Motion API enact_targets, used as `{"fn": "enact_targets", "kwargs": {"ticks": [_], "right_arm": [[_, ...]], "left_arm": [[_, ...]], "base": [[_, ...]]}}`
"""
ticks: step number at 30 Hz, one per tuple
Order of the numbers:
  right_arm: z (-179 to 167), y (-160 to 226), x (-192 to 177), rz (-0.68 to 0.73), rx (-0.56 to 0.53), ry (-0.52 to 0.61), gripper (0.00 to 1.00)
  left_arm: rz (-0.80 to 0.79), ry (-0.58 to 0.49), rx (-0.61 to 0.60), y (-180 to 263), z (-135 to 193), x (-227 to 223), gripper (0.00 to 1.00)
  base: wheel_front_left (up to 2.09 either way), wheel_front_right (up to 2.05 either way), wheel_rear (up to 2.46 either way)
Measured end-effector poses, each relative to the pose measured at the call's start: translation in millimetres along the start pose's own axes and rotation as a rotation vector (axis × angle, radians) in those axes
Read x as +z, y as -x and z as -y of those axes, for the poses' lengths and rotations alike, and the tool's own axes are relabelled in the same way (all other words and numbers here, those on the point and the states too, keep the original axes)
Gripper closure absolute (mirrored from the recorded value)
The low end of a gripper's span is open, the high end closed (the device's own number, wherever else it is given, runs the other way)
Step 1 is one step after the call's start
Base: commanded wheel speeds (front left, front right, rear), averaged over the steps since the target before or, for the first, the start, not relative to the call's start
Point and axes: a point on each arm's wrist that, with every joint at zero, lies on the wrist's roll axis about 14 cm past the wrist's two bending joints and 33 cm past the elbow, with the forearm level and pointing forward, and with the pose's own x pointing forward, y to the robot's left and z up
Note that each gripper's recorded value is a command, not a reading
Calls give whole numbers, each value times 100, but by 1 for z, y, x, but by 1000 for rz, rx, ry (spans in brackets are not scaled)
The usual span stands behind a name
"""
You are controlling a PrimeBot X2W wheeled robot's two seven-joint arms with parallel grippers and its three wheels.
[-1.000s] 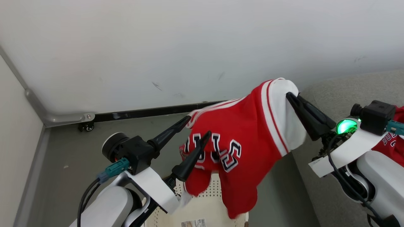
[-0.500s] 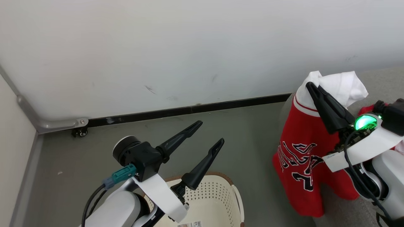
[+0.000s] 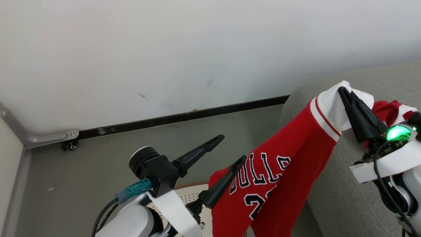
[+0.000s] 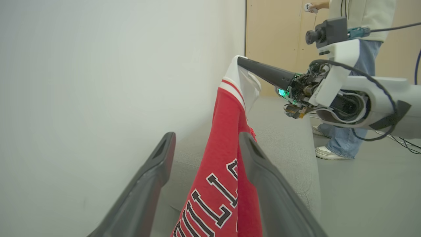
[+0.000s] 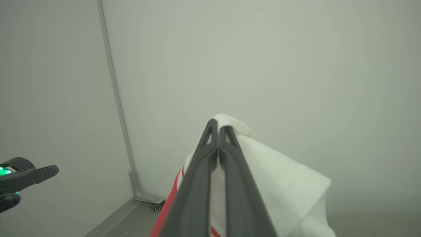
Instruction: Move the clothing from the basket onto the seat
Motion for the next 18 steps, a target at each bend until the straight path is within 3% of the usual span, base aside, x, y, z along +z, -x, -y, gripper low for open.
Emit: {"fn": "enact_targets", "kwargs": {"ticks": [18], "right_arm": [[20,31,6,12,-84,47,100]], "left_arm": [[-6,44,-99,-18,21,-7,0]], "base": [[0,0,0]]}}
